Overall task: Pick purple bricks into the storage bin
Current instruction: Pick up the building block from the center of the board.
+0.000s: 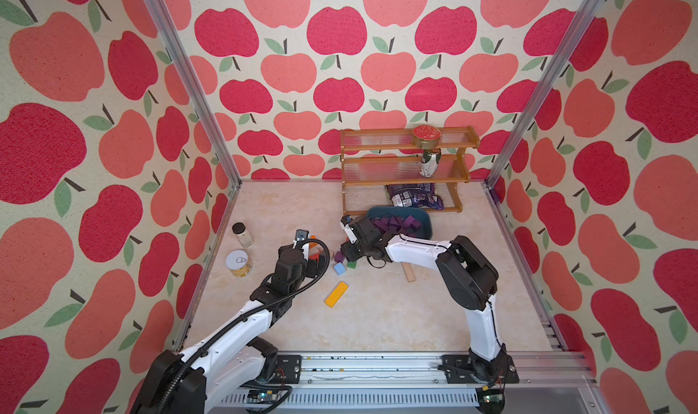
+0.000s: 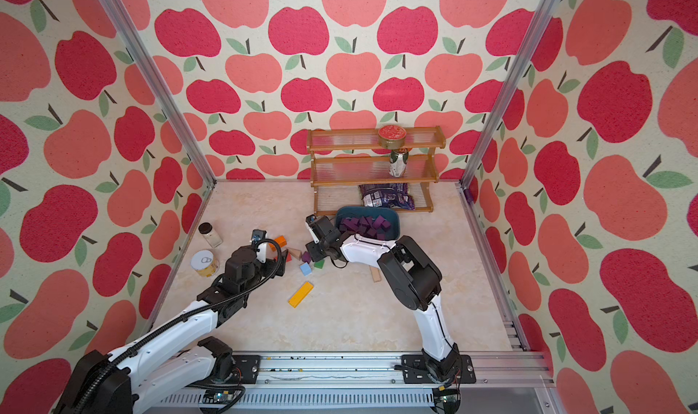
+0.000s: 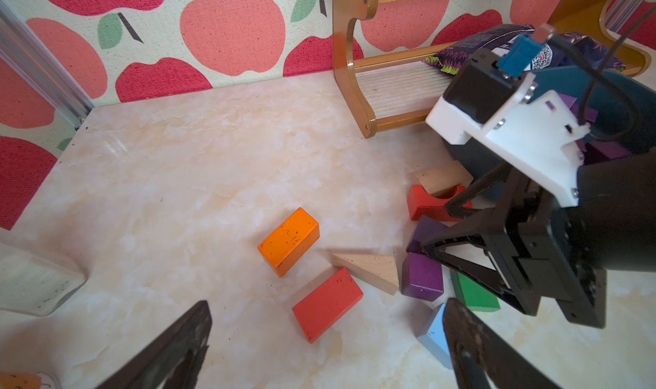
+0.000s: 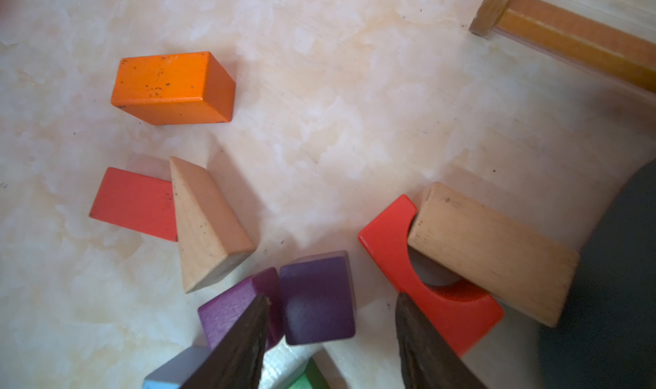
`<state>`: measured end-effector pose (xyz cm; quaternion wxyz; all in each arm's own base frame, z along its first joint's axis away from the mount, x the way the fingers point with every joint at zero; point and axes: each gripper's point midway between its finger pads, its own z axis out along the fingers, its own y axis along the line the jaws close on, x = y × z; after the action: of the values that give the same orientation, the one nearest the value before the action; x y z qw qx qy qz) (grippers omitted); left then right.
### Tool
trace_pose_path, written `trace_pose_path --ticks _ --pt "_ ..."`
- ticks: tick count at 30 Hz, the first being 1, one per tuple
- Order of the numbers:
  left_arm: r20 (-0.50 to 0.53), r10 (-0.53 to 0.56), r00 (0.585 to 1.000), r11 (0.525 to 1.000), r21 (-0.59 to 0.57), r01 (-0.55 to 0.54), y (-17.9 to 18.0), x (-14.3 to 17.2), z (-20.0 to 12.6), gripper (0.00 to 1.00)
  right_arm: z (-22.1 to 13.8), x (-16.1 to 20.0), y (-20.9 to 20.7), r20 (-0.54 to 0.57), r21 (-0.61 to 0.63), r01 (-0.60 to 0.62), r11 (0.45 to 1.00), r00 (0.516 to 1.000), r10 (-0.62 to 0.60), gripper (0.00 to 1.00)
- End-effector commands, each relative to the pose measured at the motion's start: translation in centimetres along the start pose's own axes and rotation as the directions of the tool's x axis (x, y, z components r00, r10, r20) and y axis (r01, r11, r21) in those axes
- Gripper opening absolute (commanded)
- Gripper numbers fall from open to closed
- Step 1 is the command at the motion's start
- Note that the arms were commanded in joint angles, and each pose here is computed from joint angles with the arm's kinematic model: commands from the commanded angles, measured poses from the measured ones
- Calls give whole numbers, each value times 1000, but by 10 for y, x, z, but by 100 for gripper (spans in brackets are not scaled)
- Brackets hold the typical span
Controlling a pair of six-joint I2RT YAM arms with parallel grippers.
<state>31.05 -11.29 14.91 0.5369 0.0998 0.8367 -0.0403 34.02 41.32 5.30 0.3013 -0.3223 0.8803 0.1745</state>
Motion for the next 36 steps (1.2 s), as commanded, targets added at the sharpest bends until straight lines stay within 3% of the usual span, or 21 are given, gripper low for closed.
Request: trace_pose_path --ticks 1,11,34,36 --pt "10 -16 1000 1000 -10 17 2 -10 0 99 7 9 -6 -40 41 17 999 999 -16 59" --pt "6 -17 1000 1000 -10 17 2 -9 1 99 7 9 -11 -48 68 15 998 999 -12 58" --pt "-10 -20 1000 1000 -19 20 3 -6 5 99 22 3 -1 -59 -13 13 1000 998 -14 55" --pt "-13 -19 1000 1000 -21 19 4 -5 5 99 24 4 -1 -71 -16 9 1000 997 -10 50"
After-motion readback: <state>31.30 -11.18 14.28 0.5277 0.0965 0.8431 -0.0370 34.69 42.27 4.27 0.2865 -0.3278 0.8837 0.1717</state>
